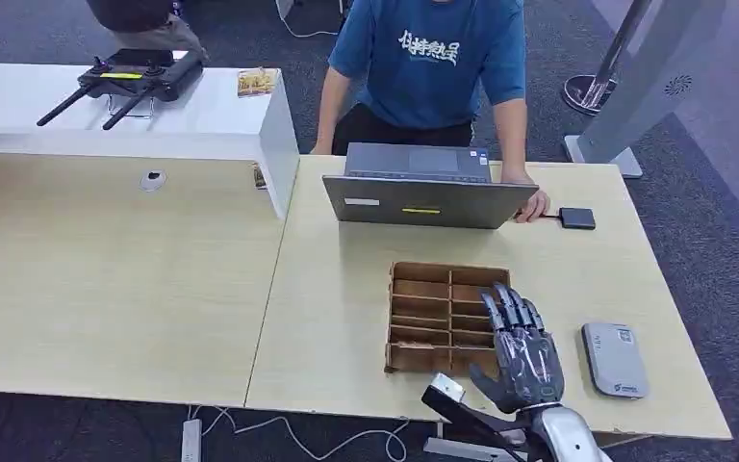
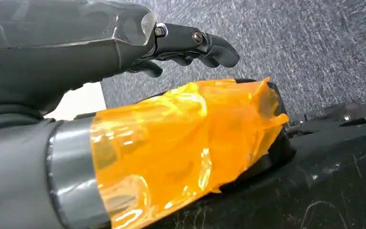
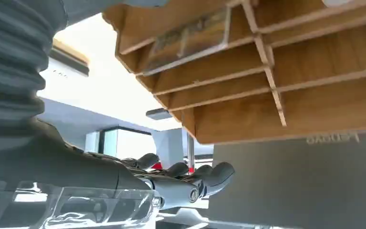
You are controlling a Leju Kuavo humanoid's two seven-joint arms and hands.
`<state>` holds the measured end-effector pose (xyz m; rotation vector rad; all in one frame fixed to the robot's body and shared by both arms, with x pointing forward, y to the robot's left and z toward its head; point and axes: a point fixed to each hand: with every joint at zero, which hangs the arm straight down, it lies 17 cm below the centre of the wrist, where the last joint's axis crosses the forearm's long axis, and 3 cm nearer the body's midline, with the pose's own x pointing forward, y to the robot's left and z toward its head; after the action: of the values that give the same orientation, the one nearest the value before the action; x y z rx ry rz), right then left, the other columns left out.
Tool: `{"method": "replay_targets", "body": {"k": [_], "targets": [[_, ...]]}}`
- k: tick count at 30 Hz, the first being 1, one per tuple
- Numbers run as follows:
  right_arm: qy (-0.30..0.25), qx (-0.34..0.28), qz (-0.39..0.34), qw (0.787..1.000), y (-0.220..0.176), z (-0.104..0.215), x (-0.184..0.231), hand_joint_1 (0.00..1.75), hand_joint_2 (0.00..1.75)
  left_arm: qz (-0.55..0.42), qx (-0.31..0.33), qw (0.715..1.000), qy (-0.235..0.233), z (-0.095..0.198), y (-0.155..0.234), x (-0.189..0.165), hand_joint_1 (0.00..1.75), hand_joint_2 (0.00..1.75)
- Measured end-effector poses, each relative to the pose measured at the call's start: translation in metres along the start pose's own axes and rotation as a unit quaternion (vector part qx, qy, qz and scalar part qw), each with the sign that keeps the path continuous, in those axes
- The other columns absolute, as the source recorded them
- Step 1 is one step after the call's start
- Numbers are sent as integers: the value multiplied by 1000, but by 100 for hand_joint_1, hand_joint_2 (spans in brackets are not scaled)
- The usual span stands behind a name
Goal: Pass the card to the sensor for recognition and then transmit it.
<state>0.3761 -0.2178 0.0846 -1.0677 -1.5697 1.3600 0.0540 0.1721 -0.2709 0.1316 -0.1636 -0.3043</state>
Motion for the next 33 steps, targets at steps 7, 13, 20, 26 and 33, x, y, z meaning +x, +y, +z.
{"method": "replay_targets", "body": {"k": [7, 13, 20, 26, 33], "targets": [[-4, 50, 32, 998, 8, 7, -29, 0, 175, -24, 1, 1000, 0, 0, 1, -1, 0, 0], [-7, 71, 47, 996, 11, 11, -42, 0, 175, -35, -2, 999, -1, 0, 0, -1, 0, 0], [-5, 80, 64, 995, 10, 15, -52, 0, 175, -47, -9, 999, -2, 0, -2, -1, 0, 0], [-7, 81, 70, 994, 8, 16, -54, 0, 175, -53, -15, 999, -3, 0, -4, -2, 0, 0], [-3, 77, 69, 995, 8, 17, -53, 0, 175, -57, -16, 998, 1, 1, -5, -3, 0, 0]]}}
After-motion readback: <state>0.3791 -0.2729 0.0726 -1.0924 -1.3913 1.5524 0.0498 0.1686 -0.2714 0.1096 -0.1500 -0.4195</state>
